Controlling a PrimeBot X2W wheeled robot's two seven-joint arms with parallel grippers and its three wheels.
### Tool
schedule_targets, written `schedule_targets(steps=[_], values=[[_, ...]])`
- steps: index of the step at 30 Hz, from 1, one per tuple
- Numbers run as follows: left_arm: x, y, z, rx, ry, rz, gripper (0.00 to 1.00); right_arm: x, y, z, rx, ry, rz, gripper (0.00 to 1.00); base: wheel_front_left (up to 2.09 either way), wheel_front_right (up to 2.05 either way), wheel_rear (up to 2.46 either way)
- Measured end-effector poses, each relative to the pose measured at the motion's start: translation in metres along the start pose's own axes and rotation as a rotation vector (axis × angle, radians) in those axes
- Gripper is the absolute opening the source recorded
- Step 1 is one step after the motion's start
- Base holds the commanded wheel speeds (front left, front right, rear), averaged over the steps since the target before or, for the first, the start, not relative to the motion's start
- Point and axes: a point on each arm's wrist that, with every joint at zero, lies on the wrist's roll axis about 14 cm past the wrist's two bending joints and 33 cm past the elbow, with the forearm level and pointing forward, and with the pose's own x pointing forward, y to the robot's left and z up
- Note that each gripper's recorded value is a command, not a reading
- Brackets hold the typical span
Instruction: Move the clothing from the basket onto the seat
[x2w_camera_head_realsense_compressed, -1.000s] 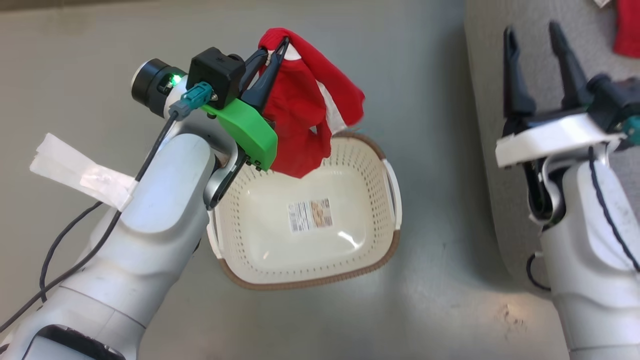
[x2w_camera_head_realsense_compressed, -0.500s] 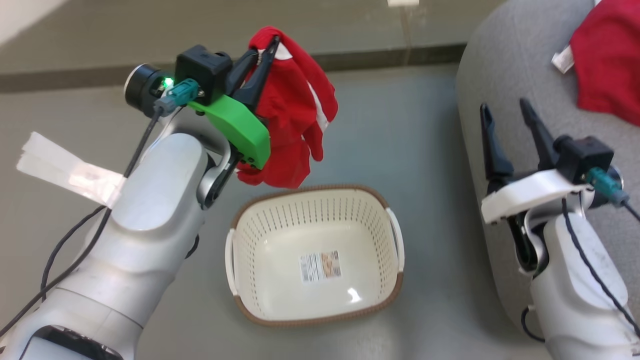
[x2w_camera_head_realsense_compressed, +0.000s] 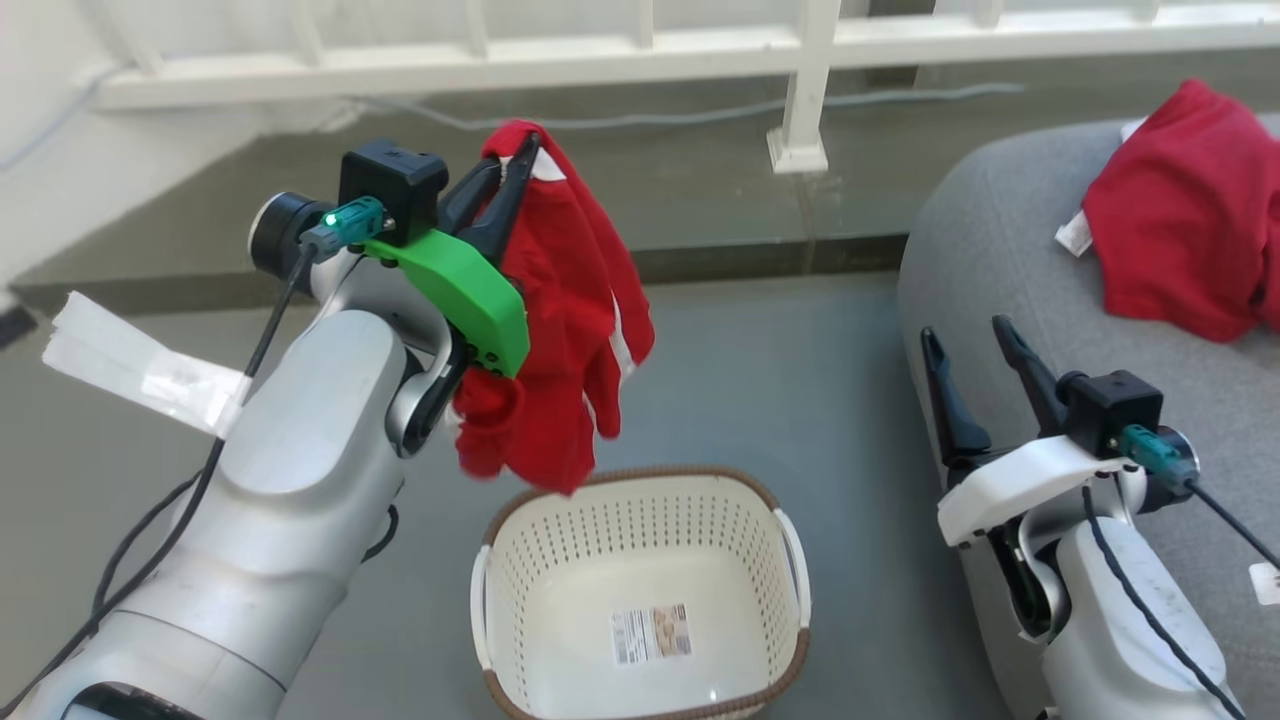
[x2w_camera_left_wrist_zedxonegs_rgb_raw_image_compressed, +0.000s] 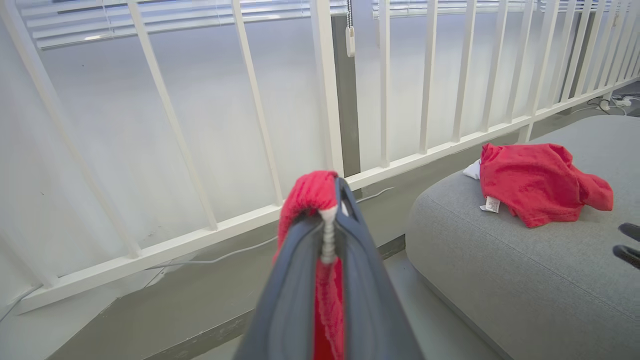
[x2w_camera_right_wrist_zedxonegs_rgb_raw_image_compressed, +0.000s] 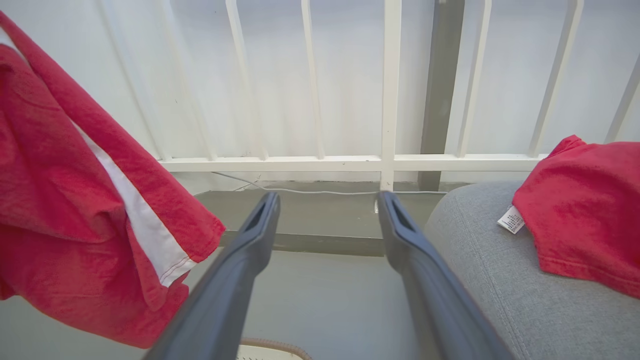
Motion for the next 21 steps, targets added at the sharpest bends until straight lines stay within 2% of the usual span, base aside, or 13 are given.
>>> schedule_targets(steps=[8, 21], values=[[-0.002, -0.029, 0.022, 0.010, -0.033, -0.056, 0.00, -0.001, 0.032, 0.008, -0.019, -0.017, 0.100, 1.00, 0.00, 0.00, 0.00], [-0.014, -0.042, 0.034, 0.033, -0.037, -0.082, 0.00, 0.004, 0.109, -0.001, -0.040, 0.017, 0.343, 1.00, 0.00, 0.00, 0.00]])
